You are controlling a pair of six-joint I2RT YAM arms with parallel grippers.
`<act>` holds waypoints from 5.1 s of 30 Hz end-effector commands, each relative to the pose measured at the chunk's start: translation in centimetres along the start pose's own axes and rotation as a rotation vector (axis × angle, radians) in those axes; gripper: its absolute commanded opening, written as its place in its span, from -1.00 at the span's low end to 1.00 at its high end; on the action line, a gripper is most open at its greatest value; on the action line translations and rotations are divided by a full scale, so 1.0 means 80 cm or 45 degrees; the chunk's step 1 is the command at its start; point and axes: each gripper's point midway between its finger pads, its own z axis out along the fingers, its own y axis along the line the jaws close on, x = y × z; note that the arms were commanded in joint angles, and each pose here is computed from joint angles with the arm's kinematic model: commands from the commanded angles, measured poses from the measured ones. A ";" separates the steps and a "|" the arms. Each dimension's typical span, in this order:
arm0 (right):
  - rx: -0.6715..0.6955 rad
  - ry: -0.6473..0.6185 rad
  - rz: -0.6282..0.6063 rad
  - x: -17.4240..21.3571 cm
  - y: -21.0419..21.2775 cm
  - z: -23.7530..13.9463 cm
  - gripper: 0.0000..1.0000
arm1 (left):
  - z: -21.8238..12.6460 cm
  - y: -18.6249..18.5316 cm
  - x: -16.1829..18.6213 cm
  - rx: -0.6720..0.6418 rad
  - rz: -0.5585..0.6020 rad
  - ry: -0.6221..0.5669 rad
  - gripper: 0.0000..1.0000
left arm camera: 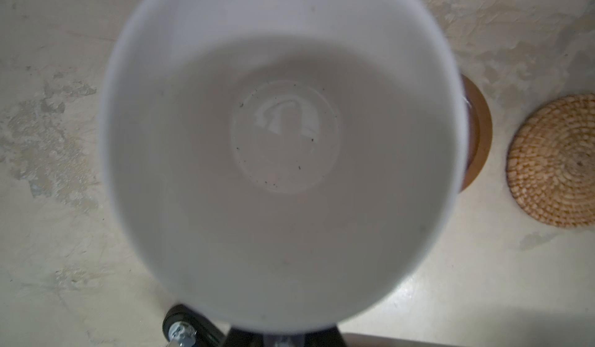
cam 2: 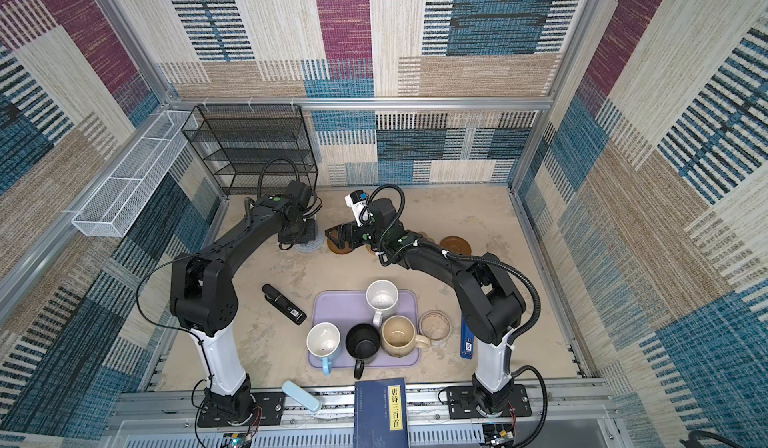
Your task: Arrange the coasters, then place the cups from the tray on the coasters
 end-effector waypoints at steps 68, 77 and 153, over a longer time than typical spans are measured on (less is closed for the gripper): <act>0.676 0.325 0.163 0.106 -0.028 -0.202 0.71 | -0.157 -0.090 0.072 1.005 -0.026 -0.144 0.94; 0.664 0.487 0.268 0.179 0.007 -0.229 0.60 | -0.205 -0.121 0.127 1.234 0.039 -0.129 0.91; 0.790 0.589 0.173 0.234 0.004 -0.145 -0.36 | -0.156 -0.151 0.201 1.253 -0.018 -0.042 0.87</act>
